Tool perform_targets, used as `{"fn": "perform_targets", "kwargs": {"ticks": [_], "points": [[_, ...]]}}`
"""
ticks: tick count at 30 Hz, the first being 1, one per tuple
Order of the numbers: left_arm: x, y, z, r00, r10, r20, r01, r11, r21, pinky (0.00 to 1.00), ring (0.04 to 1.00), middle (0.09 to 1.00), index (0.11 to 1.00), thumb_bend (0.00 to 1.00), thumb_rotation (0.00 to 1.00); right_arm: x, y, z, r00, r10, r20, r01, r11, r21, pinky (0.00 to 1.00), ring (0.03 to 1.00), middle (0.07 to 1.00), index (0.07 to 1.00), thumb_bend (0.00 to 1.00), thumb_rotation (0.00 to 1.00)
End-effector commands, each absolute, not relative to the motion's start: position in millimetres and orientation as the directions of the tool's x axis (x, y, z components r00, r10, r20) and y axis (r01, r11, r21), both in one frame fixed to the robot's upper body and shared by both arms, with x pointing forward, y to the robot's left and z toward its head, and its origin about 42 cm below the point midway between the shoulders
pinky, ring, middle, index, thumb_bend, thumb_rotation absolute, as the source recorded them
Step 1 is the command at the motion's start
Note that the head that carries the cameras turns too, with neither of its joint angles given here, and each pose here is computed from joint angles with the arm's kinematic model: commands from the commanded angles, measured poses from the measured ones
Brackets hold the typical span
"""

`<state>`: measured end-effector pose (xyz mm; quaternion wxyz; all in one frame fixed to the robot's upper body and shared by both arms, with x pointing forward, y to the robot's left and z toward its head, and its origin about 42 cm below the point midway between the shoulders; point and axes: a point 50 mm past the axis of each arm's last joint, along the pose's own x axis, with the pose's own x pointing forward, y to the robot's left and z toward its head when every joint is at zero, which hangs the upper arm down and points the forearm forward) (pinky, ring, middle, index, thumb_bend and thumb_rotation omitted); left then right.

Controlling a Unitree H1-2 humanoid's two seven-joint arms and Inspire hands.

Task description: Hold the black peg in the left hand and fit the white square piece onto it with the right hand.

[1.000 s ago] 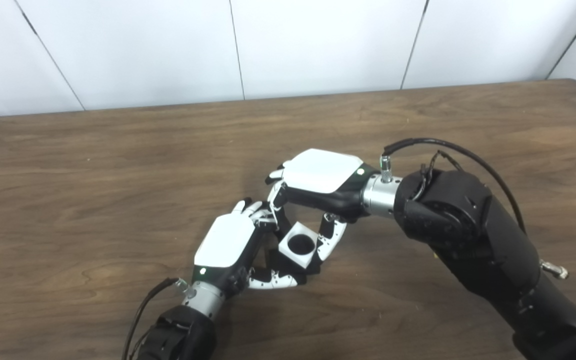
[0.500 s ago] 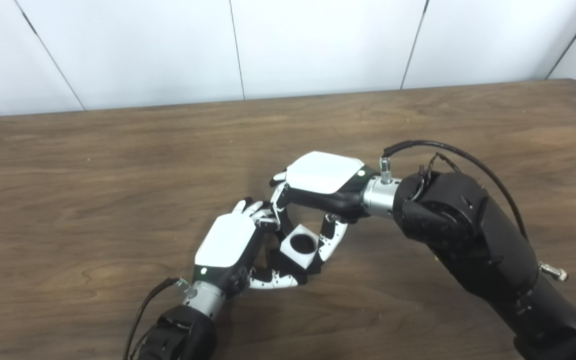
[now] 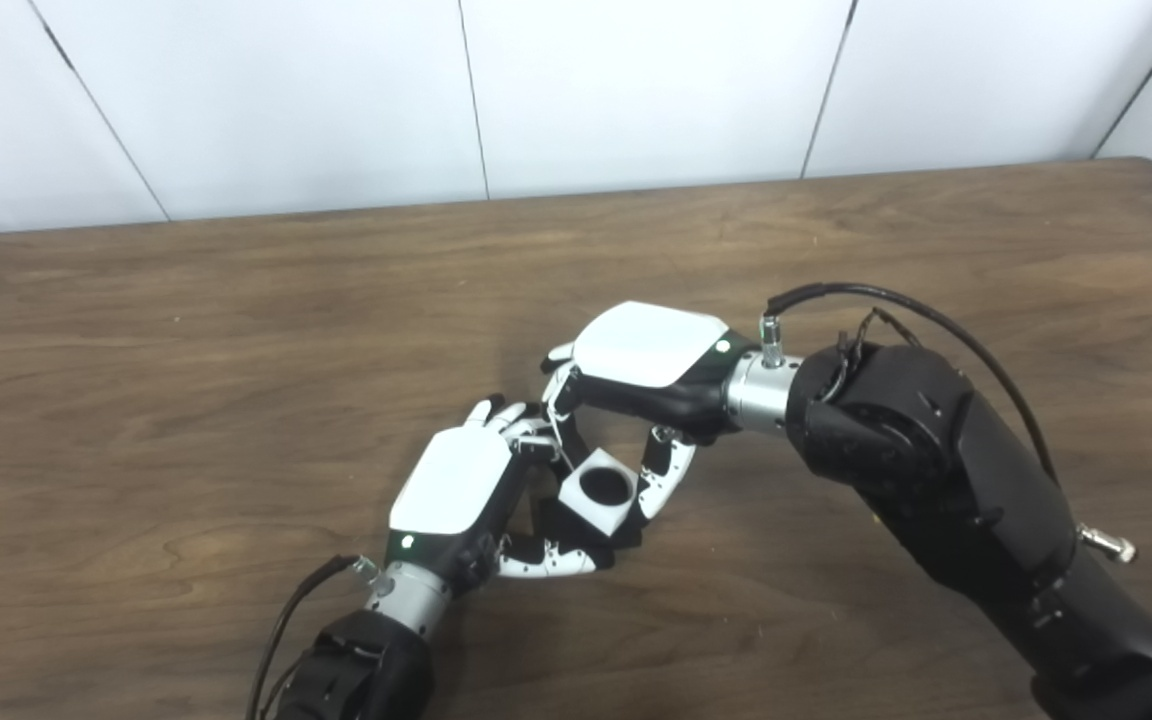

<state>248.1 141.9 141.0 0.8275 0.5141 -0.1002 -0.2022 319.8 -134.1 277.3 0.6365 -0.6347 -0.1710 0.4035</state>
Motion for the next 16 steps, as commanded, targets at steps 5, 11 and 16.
{"fn": "perform_targets", "kwargs": {"ticks": [5, 11, 16], "points": [[245.1, 141.7, 132.3, 0.889, -0.448, -0.1, 0.273, 0.341, 0.9, 1.0, 0.916, 0.811, 0.488, 0.52, 0.06, 323.4, -138.2, 293.9, 0.639, 0.73, -0.242, -0.248, -0.102, -0.963, 0.9, 0.927, 0.803, 0.6, 1.0, 0.25], [245.2, 143.0, 132.4, 0.889, -0.447, -0.1, 0.272, 0.34, 0.9, 1.0, 0.916, 0.811, 0.488, 0.52, 0.06, 322.7, -141.4, 296.0, 0.646, 0.722, -0.246, -0.261, -0.093, -0.961, 0.91, 0.935, 0.809, 0.524, 1.0, 0.22], [244.7, 143.0, 132.7, 0.889, -0.446, -0.102, 0.273, 0.34, 0.9, 1.0, 0.918, 0.811, 0.488, 0.52, 0.05, 321.7, -143.3, 295.9, 0.651, 0.715, -0.254, -0.272, -0.093, -0.958, 0.91, 0.939, 0.81, 0.525, 1.0, 0.21]]}}
